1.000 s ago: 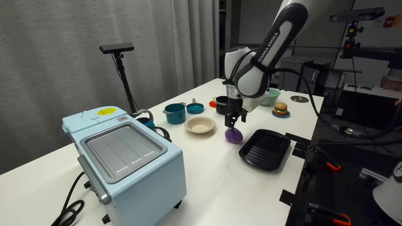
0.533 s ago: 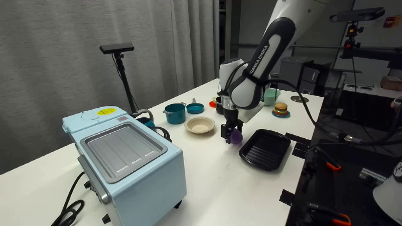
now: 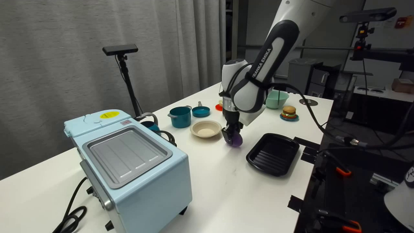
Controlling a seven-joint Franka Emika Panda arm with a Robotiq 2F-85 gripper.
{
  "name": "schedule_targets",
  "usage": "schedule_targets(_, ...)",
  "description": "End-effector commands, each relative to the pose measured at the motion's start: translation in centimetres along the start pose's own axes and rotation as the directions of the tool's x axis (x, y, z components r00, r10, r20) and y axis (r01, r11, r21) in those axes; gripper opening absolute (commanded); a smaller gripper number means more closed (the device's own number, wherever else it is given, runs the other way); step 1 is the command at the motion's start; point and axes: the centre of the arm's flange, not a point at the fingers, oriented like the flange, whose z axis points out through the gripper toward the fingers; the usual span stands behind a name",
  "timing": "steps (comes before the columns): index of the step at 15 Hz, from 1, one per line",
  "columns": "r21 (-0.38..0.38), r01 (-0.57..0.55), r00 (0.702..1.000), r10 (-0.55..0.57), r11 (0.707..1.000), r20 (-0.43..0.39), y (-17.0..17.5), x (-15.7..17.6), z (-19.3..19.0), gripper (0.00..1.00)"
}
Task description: Put the purple object inside the plate
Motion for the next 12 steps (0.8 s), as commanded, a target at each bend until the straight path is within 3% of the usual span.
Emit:
schedule_targets(1, 0.01, 0.009, 0.999, -0.009, 1.0, -0.037, -0.5, 0.5, -4.4, 0.15)
schedule_targets(5, 0.032, -0.008, 0.996, 0.011, 0.999, -0.089, -0.7, 3.7, -7.5, 0.05)
schedule_targets(12, 0.012, -0.046, 0.984, 0.047, 0.999, -0.169, -0.1, 10.3, -8.0, 0.07)
